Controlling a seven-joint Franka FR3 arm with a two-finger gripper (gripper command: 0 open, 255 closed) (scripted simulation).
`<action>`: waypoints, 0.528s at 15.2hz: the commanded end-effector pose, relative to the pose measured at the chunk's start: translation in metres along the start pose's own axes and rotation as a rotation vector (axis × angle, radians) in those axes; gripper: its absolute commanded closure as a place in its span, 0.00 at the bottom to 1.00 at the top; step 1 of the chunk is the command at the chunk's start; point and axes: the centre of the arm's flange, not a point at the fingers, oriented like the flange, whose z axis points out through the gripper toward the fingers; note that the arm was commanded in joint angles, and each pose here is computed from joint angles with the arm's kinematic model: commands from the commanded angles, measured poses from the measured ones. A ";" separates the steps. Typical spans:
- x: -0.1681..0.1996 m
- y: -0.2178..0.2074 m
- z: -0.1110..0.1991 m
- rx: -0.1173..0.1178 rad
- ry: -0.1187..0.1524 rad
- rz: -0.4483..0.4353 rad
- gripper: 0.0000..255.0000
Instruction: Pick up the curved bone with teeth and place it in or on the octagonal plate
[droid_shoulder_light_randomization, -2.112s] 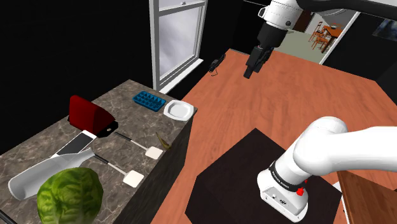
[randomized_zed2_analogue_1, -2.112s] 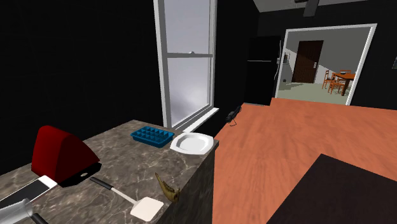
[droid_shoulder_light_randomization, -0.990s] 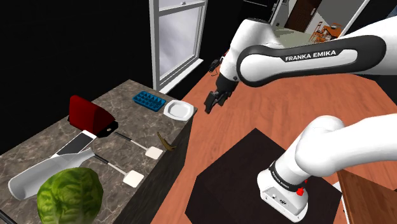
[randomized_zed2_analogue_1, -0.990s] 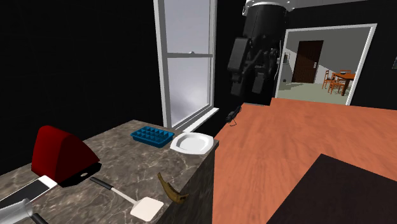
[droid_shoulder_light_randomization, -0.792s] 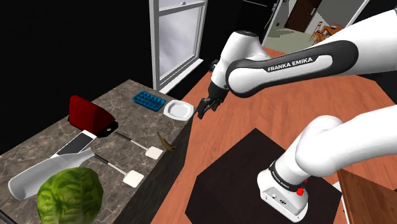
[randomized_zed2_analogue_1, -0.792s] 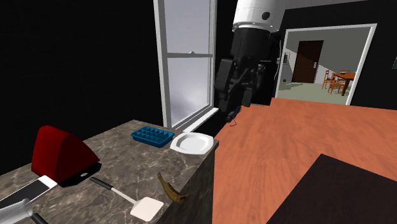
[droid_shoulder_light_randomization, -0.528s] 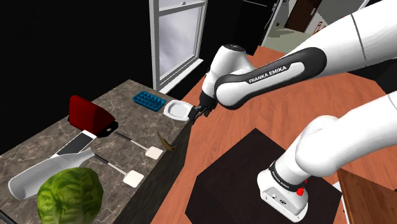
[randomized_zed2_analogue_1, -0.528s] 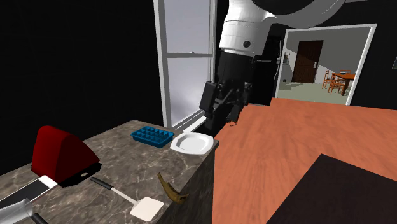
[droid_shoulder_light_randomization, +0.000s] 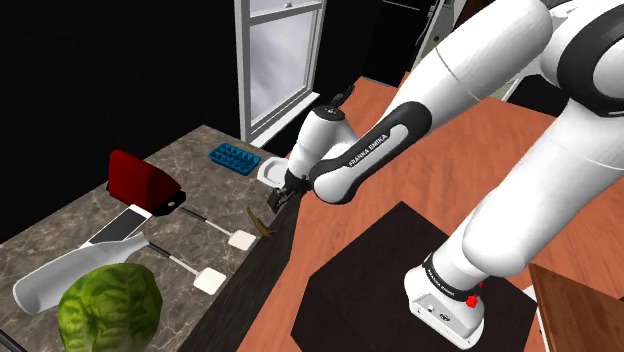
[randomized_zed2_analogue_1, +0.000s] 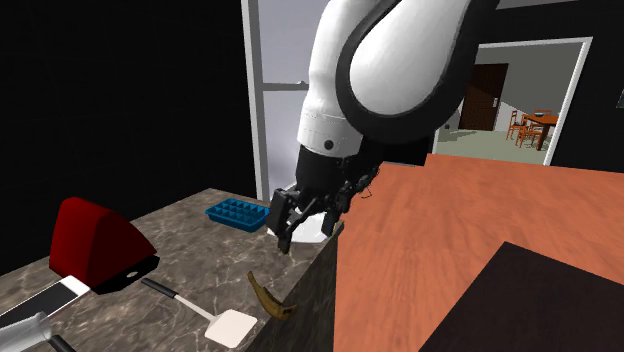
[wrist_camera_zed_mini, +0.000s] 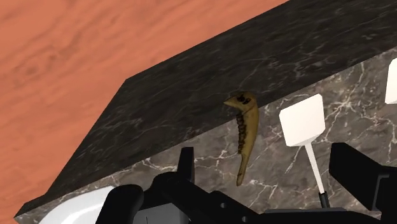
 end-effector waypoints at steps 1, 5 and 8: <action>0.003 -0.008 0.025 0.001 0.010 0.009 0.00; 0.016 -0.025 0.072 0.001 0.028 0.026 0.00; 0.024 -0.035 0.100 0.001 0.038 0.037 0.00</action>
